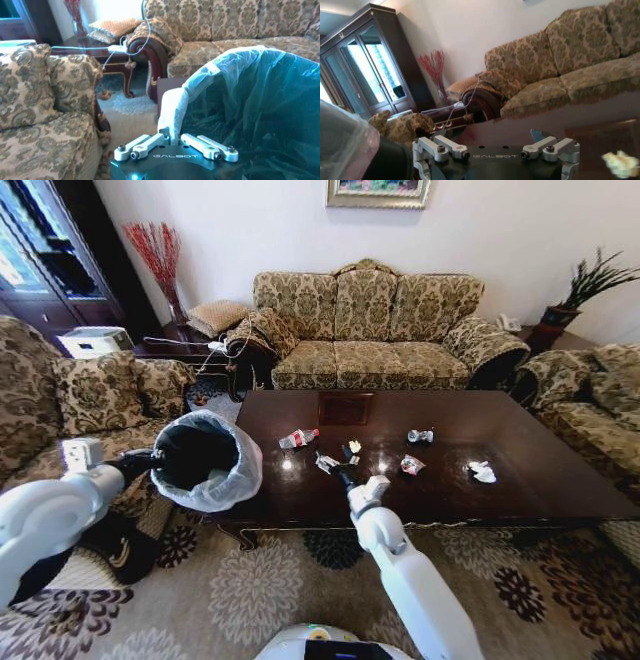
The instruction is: Move to the front of the table and place the trash on the table into the trash bin.
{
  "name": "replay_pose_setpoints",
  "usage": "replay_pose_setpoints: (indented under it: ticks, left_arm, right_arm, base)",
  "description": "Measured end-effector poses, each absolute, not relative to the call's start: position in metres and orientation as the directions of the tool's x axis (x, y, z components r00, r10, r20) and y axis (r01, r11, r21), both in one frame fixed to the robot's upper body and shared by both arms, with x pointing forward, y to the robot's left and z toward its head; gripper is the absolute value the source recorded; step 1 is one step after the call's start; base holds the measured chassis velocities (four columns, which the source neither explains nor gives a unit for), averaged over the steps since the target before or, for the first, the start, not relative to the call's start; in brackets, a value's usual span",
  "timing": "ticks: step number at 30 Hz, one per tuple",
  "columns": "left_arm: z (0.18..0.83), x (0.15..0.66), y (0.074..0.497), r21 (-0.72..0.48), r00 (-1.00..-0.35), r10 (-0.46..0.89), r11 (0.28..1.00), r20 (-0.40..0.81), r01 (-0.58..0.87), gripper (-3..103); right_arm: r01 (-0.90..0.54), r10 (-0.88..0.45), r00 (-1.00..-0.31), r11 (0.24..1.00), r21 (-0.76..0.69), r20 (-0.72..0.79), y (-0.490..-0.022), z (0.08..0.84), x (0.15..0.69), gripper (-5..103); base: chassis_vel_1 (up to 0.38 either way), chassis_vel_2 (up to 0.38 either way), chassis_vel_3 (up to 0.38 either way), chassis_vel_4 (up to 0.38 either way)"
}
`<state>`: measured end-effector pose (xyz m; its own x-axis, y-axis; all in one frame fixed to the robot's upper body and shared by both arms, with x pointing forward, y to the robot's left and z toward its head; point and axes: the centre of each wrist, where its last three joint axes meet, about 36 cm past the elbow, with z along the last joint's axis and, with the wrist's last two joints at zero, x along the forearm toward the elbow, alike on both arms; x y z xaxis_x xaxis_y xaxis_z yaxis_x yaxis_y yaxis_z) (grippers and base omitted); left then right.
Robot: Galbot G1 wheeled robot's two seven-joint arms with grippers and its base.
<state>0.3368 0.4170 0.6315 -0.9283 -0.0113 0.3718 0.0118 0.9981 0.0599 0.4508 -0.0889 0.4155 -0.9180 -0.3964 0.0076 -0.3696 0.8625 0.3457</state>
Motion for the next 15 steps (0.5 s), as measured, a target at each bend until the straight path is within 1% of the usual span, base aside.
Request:
replay_pose_setpoints:
  ticks: [5, 6, 8, 9, 10, 11, 12, 13, 15]
  left_arm:
    - [0.632, 0.332, 0.410, 0.056, -0.930, 0.007, 0.998, 0.368, 0.030, 0]
    - [0.633, 0.331, 0.407, 0.055, -0.930, 0.013, 0.998, 0.366, 0.036, 0]
    - [0.634, 0.330, 0.404, 0.054, -0.931, 0.022, 0.998, 0.363, 0.045, 0]
    - [0.634, 0.330, 0.404, 0.054, -0.931, 0.022, 0.998, 0.363, 0.045, 0]
    - [0.634, 0.330, 0.403, 0.054, -0.932, 0.024, 0.997, 0.362, 0.047, 0]
    - [0.635, 0.330, 0.402, 0.055, -0.932, 0.028, 0.997, 0.360, 0.051, 0]
    - [0.635, 0.329, 0.401, 0.054, -0.933, 0.030, 0.997, 0.359, 0.053, 0]
    - [0.635, 0.329, 0.401, 0.054, -0.933, 0.030, 0.997, 0.359, 0.053, 0]
    - [0.635, 0.326, 0.400, 0.047, -0.934, 0.036, 0.997, 0.355, 0.056, 0]
  right_arm:
    - [-0.366, -0.392, -0.920, 0.867, 0.337, 0.008, -0.067, 0.411, 0.465, 100]
    - [-0.379, -0.402, -0.916, 0.867, 0.325, 0.005, -0.063, 0.411, 0.472, 100]
    - [-0.468, -0.478, -0.878, 0.846, 0.255, -0.027, -0.065, 0.410, 0.497, 100]
    - [-0.468, -0.478, -0.878, 0.846, 0.255, -0.027, -0.065, 0.410, 0.497, 100]
    - [-0.512, -0.517, -0.855, 0.831, 0.219, -0.036, -0.071, 0.411, 0.508, 100]
    - [-0.585, -0.585, -0.810, 0.799, 0.138, -0.042, -0.086, 0.415, 0.534, 100]
    - [-0.620, -0.620, -0.784, 0.778, 0.102, -0.036, -0.094, 0.416, 0.548, 100]
    - [-0.620, -0.620, -0.784, 0.778, 0.102, -0.036, -0.094, 0.416, 0.548, 100]
    - [-0.706, -0.706, -0.708, 0.708, 0.027, -0.026, -0.120, 0.415, 0.589, 100]
  base:
    - [-0.098, 0.120, 0.130, -0.117]
    - [-0.149, 0.156, 0.166, -0.175]
    - [-0.168, 0.179, 0.182, -0.178]
    - [-0.158, 0.170, 0.182, -0.145]
    - [-0.158, 0.170, 0.133, -0.145]
    - [-0.118, 0.136, 0.082, -0.083]
    - [-0.091, 0.070, 0.082, -0.083]
    - [-0.091, 0.070, 0.082, -0.083]
    - [-0.046, 0.008, 0.014, -0.025]
